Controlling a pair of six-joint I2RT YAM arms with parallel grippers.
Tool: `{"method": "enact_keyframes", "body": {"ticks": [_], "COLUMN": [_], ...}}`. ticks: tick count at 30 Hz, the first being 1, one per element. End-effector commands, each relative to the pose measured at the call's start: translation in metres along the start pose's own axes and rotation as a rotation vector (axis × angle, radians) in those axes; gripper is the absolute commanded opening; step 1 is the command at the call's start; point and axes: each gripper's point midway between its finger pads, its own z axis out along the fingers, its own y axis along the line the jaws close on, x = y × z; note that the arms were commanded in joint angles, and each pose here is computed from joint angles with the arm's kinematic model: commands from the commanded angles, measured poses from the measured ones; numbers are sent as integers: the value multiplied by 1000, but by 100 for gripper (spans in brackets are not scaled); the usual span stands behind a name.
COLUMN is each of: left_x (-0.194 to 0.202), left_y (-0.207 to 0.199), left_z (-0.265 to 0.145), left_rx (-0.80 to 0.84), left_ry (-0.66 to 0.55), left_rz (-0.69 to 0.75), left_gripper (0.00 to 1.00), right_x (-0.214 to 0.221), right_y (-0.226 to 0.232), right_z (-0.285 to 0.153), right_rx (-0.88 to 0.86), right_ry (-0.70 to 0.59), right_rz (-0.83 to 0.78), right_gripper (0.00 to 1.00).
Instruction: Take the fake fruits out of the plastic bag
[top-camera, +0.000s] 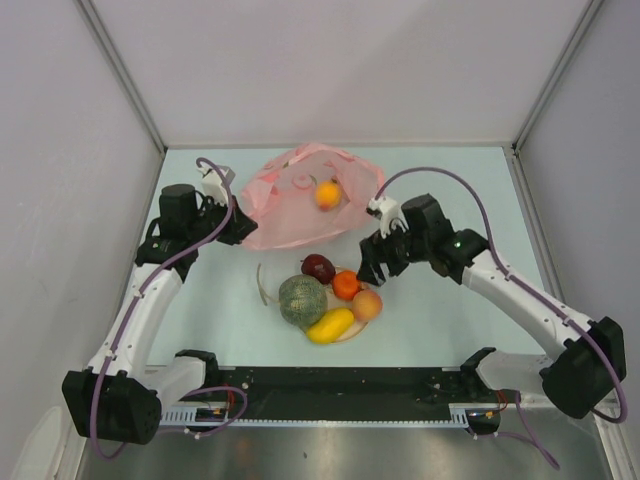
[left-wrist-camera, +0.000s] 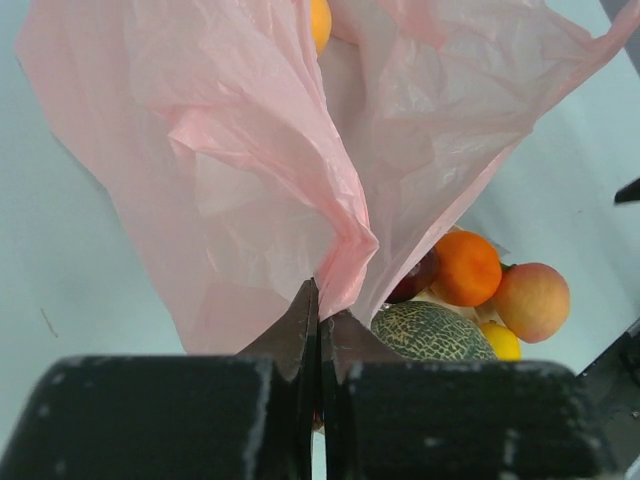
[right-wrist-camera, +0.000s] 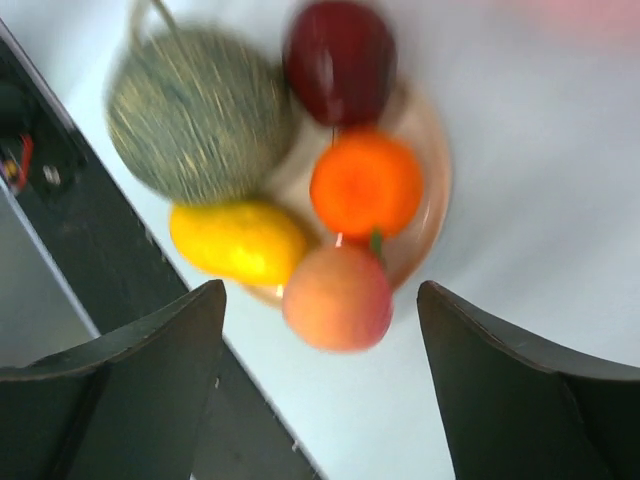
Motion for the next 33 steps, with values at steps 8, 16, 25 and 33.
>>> {"method": "enact_keyframes", "body": {"ticks": [8,16,25,33], "left_x": [-1,9,23,30], "left_y": [-30,-74,-55,-51], "left_z": [-11,-22,-11,-3], "left_rx": [135,410,321,319], "left_ry": [-26,-3,28,76], "left_rz": [-65,-63,-67,-93], "left_gripper": [0,0,0,0], "right_x": [-201,-193,-211,-203], "right_y": [-20,-82,-142,-176], "right_z": [5,96,131,194], "right_rx": [66,212,383,412], "right_ry": [-489,-376,-403,-338], "right_rz": [-106,19,60,87], "right_gripper": [72,79,100,100]}}
